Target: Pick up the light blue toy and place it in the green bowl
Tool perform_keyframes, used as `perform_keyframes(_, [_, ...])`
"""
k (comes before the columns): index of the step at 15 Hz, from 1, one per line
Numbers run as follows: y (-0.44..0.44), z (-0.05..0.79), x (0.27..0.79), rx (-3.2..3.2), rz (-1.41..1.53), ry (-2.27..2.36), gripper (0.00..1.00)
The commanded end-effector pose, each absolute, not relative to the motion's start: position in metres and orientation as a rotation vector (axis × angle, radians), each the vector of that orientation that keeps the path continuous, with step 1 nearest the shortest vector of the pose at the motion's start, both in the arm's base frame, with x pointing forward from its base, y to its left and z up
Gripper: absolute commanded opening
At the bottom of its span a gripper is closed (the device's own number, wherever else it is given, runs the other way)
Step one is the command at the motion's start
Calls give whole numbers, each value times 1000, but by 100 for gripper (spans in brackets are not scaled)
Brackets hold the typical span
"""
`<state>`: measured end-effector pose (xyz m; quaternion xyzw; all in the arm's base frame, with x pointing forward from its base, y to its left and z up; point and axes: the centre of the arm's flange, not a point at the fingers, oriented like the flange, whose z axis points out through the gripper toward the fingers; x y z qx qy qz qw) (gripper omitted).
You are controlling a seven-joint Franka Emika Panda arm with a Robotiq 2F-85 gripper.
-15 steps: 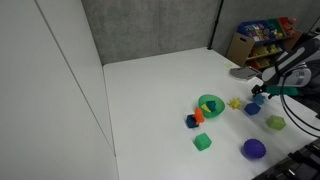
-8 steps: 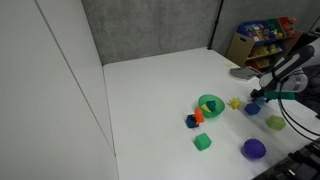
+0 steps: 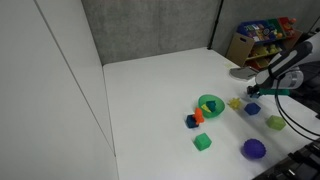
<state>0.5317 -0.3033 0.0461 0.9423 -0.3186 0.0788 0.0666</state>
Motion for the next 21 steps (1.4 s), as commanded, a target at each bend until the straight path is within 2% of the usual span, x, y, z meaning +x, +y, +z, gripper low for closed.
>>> perform_keyframes(1, [-263, 101, 541, 2867, 320, -901, 18])
perform_keyframes(8, [-156, 154, 547, 3002, 369, -687, 17])
perform_keyframes(20, [-22, 165, 535, 3231, 303, -375, 17])
perform_keyframes(21, [-17, 164, 534, 3238, 296, -358, 43])
